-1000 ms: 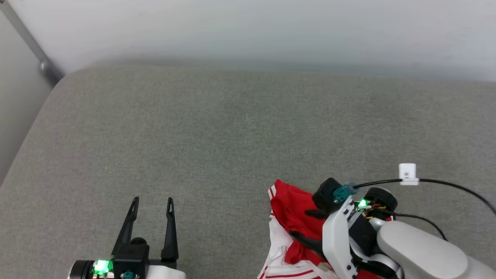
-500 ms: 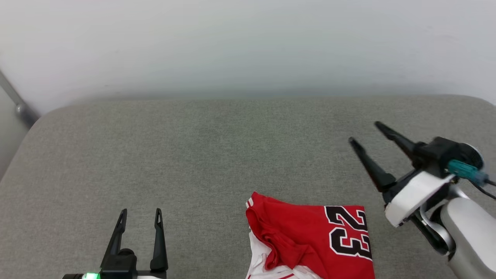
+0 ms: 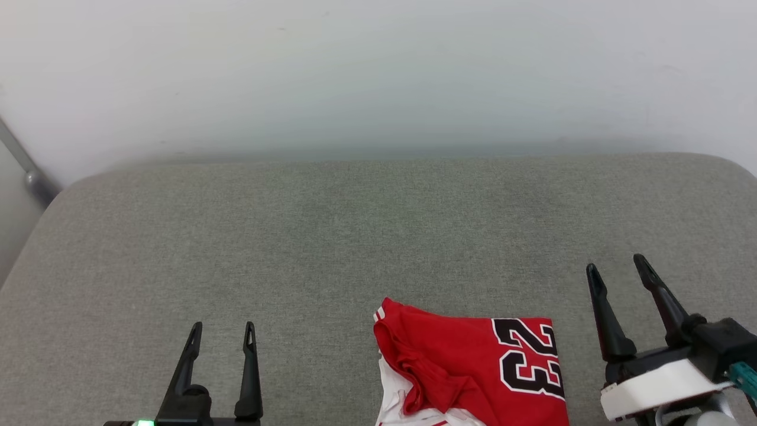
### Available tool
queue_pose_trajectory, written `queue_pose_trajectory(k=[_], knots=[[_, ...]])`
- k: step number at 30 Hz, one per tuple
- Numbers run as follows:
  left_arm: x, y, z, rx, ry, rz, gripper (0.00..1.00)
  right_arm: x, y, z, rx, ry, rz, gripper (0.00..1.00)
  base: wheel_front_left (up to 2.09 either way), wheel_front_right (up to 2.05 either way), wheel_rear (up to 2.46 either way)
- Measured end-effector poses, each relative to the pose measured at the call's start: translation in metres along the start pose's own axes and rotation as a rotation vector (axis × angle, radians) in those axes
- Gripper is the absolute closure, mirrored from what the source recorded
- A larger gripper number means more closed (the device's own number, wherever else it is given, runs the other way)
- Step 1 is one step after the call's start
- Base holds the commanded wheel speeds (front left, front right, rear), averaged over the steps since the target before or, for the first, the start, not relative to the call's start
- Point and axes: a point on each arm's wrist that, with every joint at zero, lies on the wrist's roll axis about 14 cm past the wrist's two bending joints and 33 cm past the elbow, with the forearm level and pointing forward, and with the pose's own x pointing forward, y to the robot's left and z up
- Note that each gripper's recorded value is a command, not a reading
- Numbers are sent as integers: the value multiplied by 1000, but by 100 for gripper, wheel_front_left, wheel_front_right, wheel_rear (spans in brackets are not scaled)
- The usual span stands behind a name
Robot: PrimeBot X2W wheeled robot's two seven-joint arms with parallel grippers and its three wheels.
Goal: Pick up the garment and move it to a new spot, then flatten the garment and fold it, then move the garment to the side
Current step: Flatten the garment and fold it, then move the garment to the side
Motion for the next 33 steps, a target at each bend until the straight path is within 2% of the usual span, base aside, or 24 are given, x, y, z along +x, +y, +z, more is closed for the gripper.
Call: queue_pose_trajectory(k=[5,14,25,29,33], knots=[[-4,0,0,-12,1,1,0,-18,4,4,44,-25,-65,0,0,0,0],[-10,6,-1,-17,7,17,0,-40,14,-4,63,8,-84,0,0,0,0],[-11,6,-4,-19,18,18,0,-47,13,-15,60,48,-98,0,0,0,0],[-9,5,-6,-20,23,17,0,-40,11,-4,35,9,-97,0,0,0,0],[-8,4,-7,-23,27,16,0,-17,2,30,-13,-103,-88,0,0,0,0]])
